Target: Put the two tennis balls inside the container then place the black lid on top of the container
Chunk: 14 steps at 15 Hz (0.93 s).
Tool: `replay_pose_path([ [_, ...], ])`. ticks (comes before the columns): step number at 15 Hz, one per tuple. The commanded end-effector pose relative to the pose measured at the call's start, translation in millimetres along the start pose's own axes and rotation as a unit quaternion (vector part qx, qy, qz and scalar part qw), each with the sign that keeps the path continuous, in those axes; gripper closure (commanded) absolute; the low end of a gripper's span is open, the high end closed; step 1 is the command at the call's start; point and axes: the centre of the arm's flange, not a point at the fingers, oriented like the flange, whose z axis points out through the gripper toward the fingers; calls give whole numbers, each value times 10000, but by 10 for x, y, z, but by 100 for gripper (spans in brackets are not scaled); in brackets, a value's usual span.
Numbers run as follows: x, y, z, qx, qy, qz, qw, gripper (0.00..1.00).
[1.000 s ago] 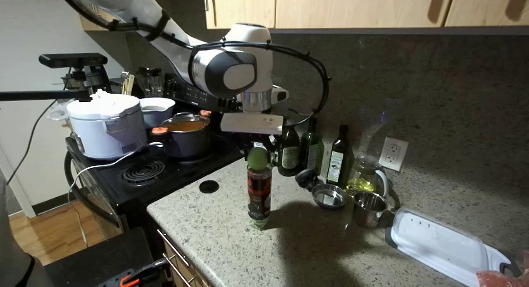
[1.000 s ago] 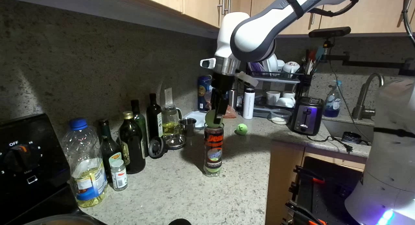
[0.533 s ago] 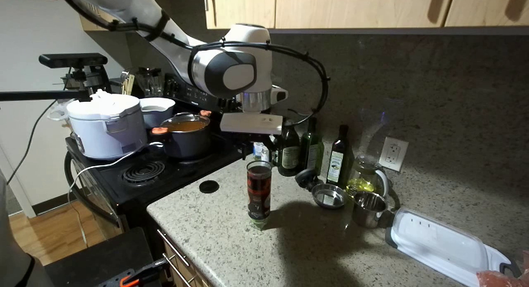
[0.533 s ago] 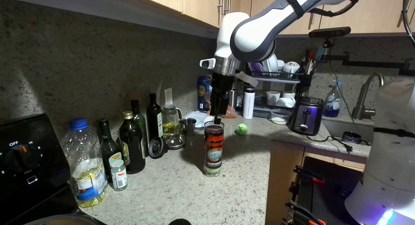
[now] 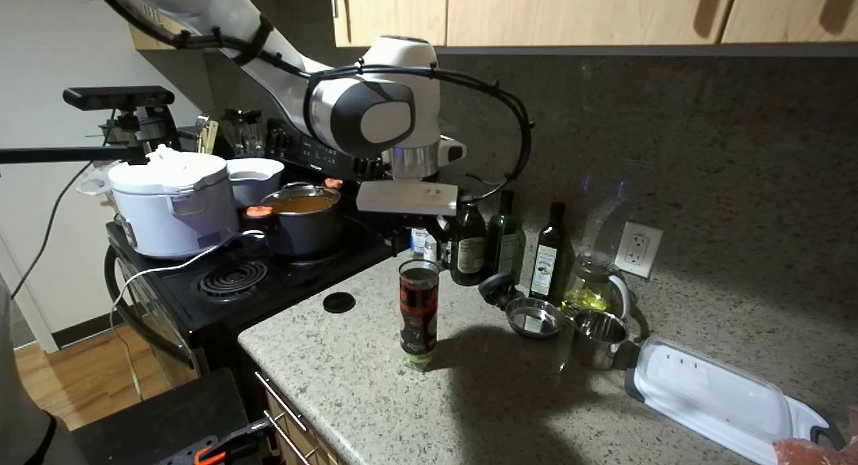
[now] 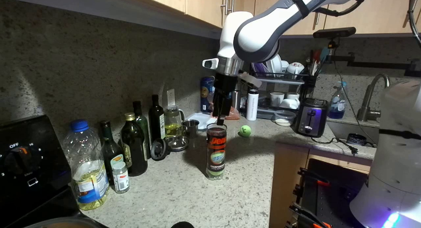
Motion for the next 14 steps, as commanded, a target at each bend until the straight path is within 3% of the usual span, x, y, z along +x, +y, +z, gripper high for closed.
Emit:
replay_pose_path([
  [1,-41,-1,-191,-210,162,62,9996,14],
  [8,-263,278,-421,-611,405,790,9942,4],
  [14,-561,567,-440,-1026,596,1864,9753,3],
])
